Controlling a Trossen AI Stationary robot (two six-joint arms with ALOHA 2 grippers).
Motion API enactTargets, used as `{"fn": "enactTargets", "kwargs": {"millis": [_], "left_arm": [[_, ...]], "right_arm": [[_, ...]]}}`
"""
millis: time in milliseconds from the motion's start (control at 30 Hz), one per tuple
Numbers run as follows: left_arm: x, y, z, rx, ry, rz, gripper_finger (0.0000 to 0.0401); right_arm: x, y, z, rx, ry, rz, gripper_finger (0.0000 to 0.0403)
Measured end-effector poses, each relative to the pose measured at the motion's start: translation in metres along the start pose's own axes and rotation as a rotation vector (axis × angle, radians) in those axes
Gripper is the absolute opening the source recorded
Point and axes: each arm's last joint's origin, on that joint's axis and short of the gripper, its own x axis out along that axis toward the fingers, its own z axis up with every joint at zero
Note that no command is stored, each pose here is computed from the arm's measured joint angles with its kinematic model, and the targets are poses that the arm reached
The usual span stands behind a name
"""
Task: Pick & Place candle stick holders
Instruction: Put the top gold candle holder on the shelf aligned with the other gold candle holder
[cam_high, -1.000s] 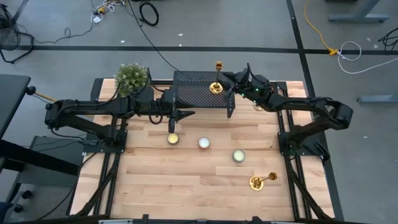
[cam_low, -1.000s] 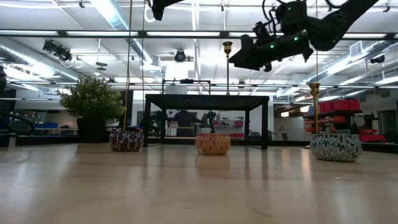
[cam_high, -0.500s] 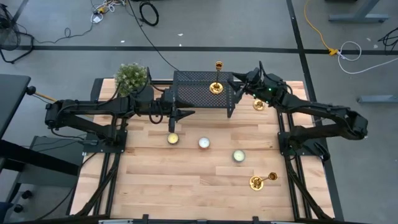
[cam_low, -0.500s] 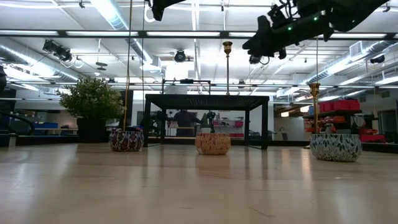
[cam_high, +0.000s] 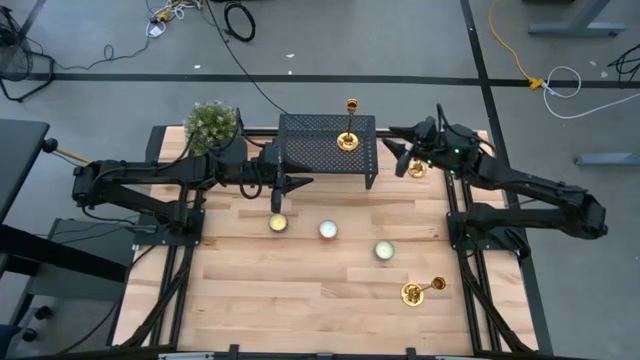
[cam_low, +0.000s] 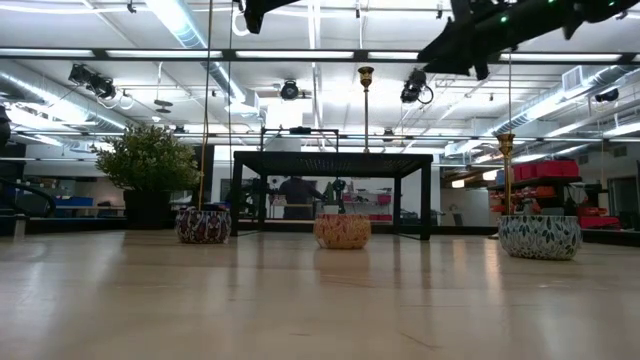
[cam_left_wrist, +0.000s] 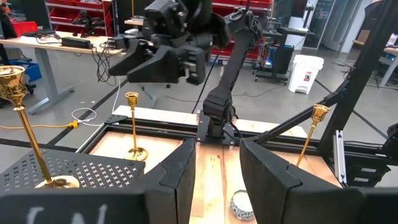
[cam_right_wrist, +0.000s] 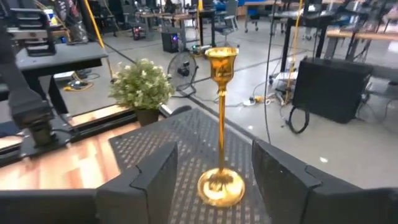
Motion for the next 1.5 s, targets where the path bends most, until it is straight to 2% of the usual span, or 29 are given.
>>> {"fn": "enactTargets", "kwargs": {"millis": [367,800,1000,1200,1500], "left_arm": [[0.0,0.0,0.0,0.002,0.0,0.0,0.0128],[0.0,0.001,0.0,0.002,-0.004,0.035,0.0128],[0.0,0.001,0.0,0.001,-0.004,0.036,0.0128],[0.0,0.001,0.0,0.0,-0.003,0.036,0.0128],[0.0,0.001,0.0,-0.002,-0.003,0.037,0.0128]], "right_arm": [[-0.039,0.006,-0.008,0.127,0.13,0.038,0.0208],[-0.051,0.004,-0.023,0.122,0.276,-0.022,0.0208],[-0.056,0.002,-0.038,0.159,0.432,-0.09,0.0208],[-0.06,-0.001,-0.045,0.168,0.51,-0.156,0.0208],[-0.068,-0.009,-0.054,0.139,0.57,-0.4,0.0208]]}}
